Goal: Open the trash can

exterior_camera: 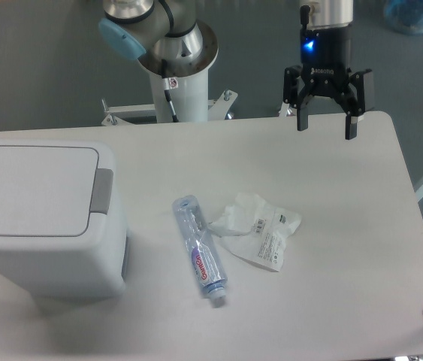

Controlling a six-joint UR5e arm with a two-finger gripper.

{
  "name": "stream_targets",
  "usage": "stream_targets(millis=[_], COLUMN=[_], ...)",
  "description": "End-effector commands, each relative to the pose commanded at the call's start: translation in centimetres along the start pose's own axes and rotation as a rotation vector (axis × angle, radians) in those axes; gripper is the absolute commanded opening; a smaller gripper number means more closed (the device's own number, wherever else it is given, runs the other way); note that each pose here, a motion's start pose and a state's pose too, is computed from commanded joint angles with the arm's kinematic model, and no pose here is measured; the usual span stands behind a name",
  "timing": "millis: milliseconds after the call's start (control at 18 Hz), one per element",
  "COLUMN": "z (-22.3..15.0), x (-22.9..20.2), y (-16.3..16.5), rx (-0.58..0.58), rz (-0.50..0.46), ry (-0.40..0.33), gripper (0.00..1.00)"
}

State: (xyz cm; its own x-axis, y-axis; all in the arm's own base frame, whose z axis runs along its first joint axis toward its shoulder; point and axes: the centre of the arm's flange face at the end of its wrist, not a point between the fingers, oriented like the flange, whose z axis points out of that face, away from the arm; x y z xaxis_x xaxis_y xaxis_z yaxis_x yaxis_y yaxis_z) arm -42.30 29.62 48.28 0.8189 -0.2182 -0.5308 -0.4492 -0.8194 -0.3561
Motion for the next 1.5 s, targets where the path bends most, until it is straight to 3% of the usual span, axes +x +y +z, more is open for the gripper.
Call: stream_targets(millis=[389, 722, 1278, 1500], z=[-0.3, -0.3, -0.6, -0.1], x=[0.1, -0.1, 1.7, 3.1], y=[-0.1, -2.9, -10.7, -13.8], rx=[0.002, 0.064, 0.131, 0.150], rz=[-0.019, -0.246, -0.610, -0.655], ry=[-0.003, 0.007, 0.069, 0.115], gripper=[1.00, 1.00, 1.00, 1.00])
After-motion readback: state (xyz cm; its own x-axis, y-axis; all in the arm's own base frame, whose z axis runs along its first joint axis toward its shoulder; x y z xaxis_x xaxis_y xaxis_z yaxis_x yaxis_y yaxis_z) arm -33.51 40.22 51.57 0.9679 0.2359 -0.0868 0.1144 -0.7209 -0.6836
